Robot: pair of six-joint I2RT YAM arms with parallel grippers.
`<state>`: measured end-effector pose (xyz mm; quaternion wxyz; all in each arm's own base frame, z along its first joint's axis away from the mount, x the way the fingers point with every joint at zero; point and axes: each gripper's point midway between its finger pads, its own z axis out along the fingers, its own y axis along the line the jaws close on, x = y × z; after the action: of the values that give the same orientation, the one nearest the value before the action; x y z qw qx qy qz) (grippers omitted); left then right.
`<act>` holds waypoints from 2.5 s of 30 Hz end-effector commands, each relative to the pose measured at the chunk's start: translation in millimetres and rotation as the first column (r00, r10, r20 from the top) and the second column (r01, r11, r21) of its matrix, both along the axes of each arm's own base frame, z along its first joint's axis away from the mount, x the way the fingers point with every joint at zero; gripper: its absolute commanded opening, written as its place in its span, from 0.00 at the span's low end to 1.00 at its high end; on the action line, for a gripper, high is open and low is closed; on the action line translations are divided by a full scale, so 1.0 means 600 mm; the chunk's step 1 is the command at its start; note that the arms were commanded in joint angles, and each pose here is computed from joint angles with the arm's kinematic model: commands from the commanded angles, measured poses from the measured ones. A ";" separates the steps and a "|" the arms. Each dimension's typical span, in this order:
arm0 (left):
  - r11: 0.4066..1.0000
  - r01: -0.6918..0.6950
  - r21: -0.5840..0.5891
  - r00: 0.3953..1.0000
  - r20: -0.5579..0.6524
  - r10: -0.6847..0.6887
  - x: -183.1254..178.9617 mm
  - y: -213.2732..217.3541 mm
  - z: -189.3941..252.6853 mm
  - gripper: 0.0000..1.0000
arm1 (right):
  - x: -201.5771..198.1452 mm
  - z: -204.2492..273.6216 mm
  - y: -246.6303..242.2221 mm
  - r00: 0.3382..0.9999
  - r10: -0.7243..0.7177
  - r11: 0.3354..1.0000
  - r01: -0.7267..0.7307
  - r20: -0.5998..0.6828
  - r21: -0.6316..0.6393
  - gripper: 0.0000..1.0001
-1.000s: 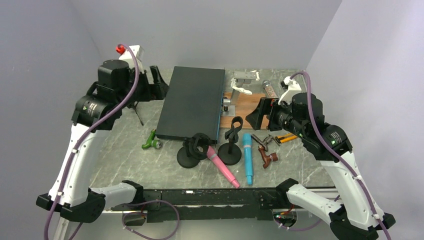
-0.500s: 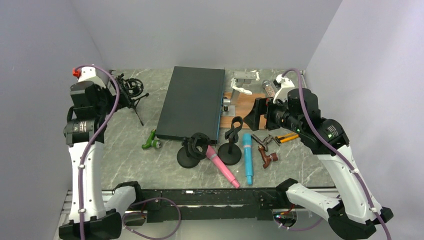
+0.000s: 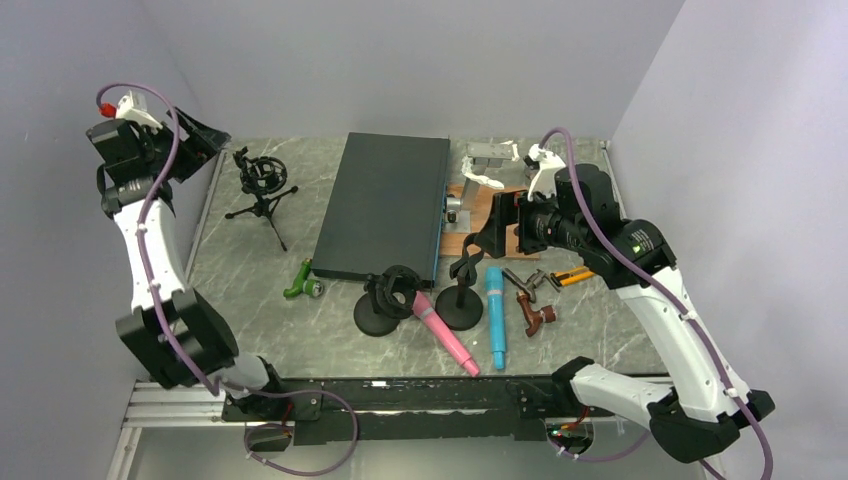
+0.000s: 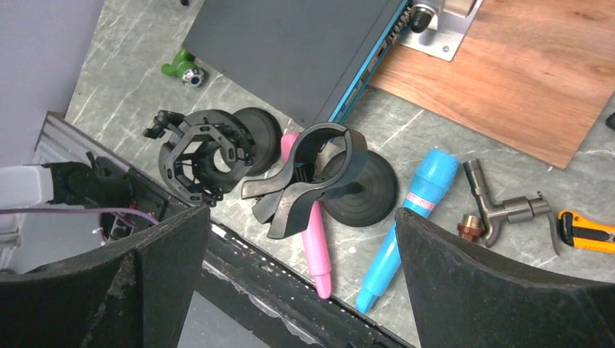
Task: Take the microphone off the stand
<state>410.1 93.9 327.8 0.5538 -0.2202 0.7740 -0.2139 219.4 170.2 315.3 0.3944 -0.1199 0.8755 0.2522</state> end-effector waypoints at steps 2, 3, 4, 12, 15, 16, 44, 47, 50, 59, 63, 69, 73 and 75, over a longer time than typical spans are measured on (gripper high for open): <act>0.981 0.174 -0.089 0.976 0.145 -0.160 0.066 0.002 0.038 0.88 | 0.016 0.041 0.023 0.998 0.038 0.997 -0.041 0.060 0.059 1.00; 0.978 0.178 -0.112 0.979 0.125 -0.163 0.077 0.008 0.021 0.88 | 0.021 0.040 0.026 0.998 0.035 0.998 -0.038 0.053 0.057 1.00; 0.975 0.177 -0.137 0.982 0.095 -0.165 0.091 0.015 -0.004 0.87 | 0.026 0.040 0.027 0.998 0.028 0.998 -0.031 0.049 0.055 1.00; 0.958 0.146 -0.247 0.985 -0.054 -0.164 0.153 0.050 -0.106 0.82 | 0.072 0.039 0.034 0.998 -0.066 0.996 0.064 0.025 0.064 1.00; 0.941 0.145 -0.307 0.978 -0.101 -0.184 0.168 0.052 -0.141 0.77 | 0.093 0.050 0.038 0.994 -0.107 0.992 0.104 0.032 0.076 1.00; 0.935 0.136 -0.328 0.975 -0.121 -0.185 0.170 0.053 -0.155 0.76 | 0.100 0.051 0.039 0.992 -0.120 0.990 0.117 0.032 0.076 1.00; 0.951 -0.053 -0.306 0.878 -0.468 -0.101 0.157 0.038 -0.430 0.68 | 0.016 0.071 -0.023 0.992 -0.111 0.994 0.110 0.067 0.017 1.00; 0.941 -0.102 -0.323 0.849 -0.521 -0.087 0.121 0.026 -0.444 0.67 | 0.014 0.062 -0.023 0.991 -0.110 0.994 0.109 0.074 0.026 1.00; 0.941 -0.147 -0.304 0.811 -0.582 -0.061 0.075 0.016 -0.451 0.68 | 0.013 0.054 -0.009 0.993 -0.096 0.993 0.091 0.069 0.074 1.00; 0.924 -0.163 -0.345 0.782 -0.617 -0.093 -0.040 -0.045 -0.439 0.69 | 0.025 0.037 0.004 0.996 -0.039 0.998 0.036 0.085 0.045 1.00; 0.920 -0.159 -0.359 0.783 -0.613 -0.104 -0.078 -0.061 -0.425 0.70 | 0.031 0.031 0.018 0.997 -0.004 0.999 0.000 0.079 0.051 1.00; 0.931 -0.175 -0.320 0.811 -0.583 -0.048 -0.122 -0.042 -0.387 0.75 | 0.036 0.039 0.046 0.996 0.067 0.995 -0.072 0.059 0.074 1.00; 0.940 -0.192 -0.283 0.805 -0.593 -0.014 -0.134 -0.022 -0.366 0.77 | 0.036 0.040 0.050 0.996 0.074 0.994 -0.079 0.052 0.082 1.00; 0.940 -0.208 -0.272 0.813 -0.582 0.012 -0.140 -0.016 -0.351 0.78 | 0.033 0.041 0.052 0.996 0.079 0.992 -0.083 0.045 0.092 1.00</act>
<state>334.9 79.2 95.2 0.2493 -0.4127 0.8429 -0.2390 239.3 194.0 308.3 0.3716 -0.1264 0.8774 0.2759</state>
